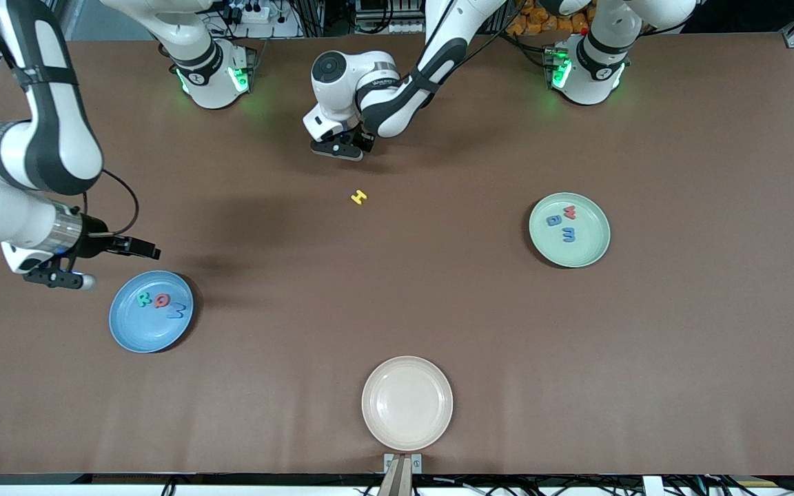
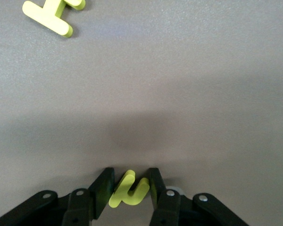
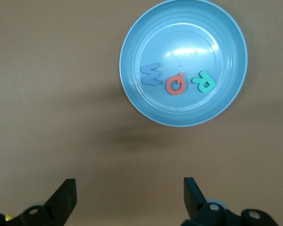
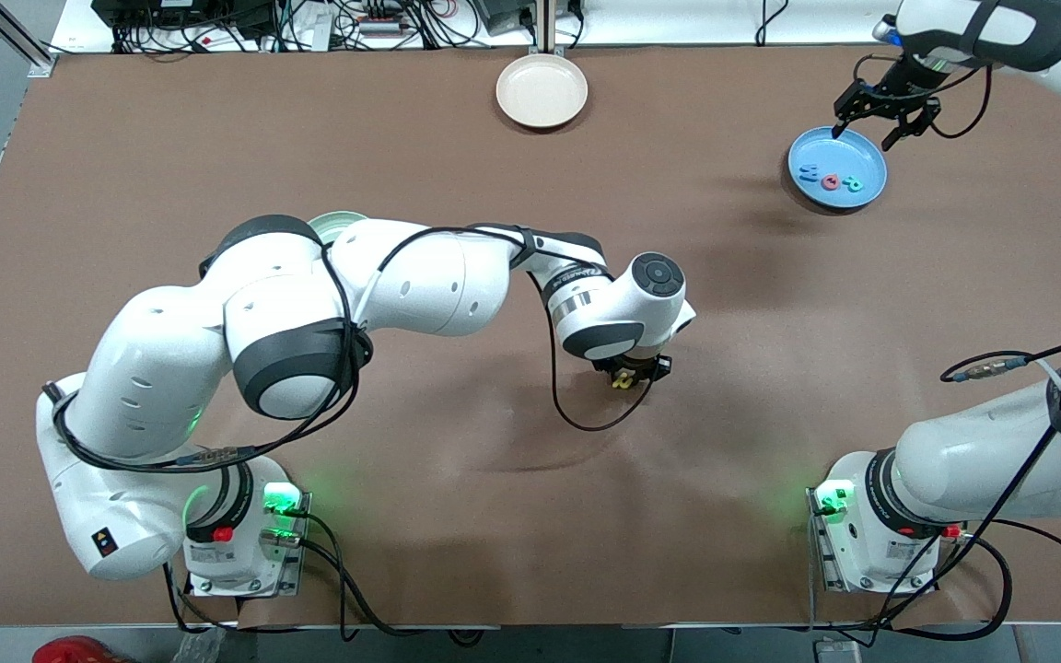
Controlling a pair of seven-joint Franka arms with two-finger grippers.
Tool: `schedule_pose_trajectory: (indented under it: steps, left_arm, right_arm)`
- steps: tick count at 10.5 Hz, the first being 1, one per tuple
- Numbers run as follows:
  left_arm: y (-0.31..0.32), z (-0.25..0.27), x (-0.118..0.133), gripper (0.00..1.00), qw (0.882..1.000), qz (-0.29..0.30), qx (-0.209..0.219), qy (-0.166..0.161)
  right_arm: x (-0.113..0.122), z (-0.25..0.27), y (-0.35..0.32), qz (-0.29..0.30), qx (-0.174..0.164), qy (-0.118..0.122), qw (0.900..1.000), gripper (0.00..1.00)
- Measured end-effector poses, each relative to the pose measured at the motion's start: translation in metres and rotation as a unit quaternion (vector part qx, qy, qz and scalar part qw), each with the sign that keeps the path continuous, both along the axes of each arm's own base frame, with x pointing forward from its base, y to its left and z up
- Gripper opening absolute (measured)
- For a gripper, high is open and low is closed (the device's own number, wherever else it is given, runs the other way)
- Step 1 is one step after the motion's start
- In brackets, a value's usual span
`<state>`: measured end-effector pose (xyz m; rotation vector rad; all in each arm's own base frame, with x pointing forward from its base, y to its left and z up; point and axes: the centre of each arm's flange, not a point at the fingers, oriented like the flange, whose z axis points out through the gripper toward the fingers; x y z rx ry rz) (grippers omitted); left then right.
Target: Sort uppercase to blue plate, lowercase to green plate
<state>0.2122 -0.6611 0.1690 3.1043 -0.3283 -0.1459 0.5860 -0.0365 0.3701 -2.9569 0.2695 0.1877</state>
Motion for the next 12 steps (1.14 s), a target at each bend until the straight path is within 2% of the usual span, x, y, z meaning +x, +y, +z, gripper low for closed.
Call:
schedule_pose_trajectory:
  steps: [7, 11, 12]
  left_arm:
    - [0.001, -0.001, -0.015, 0.37, 1.0, -0.015, 0.021, 0.014]
    - [0.001, 0.002, -0.016, 0.26, 0.999, -0.017, 0.026, 0.016]
    - [0.001, 0.002, -0.016, 0.26, 0.999, -0.017, 0.026, 0.016]
  right_arm:
    - [0.006, 0.014, -0.003, 0.017, -0.017, -0.005, 1.0, 1.0]
    - [0.005, 0.014, -0.004, 0.018, -0.017, 0.0, 1.0, 1.0]
    - [0.005, 0.014, -0.004, 0.018, -0.017, 0.0, 1.0, 1.0]
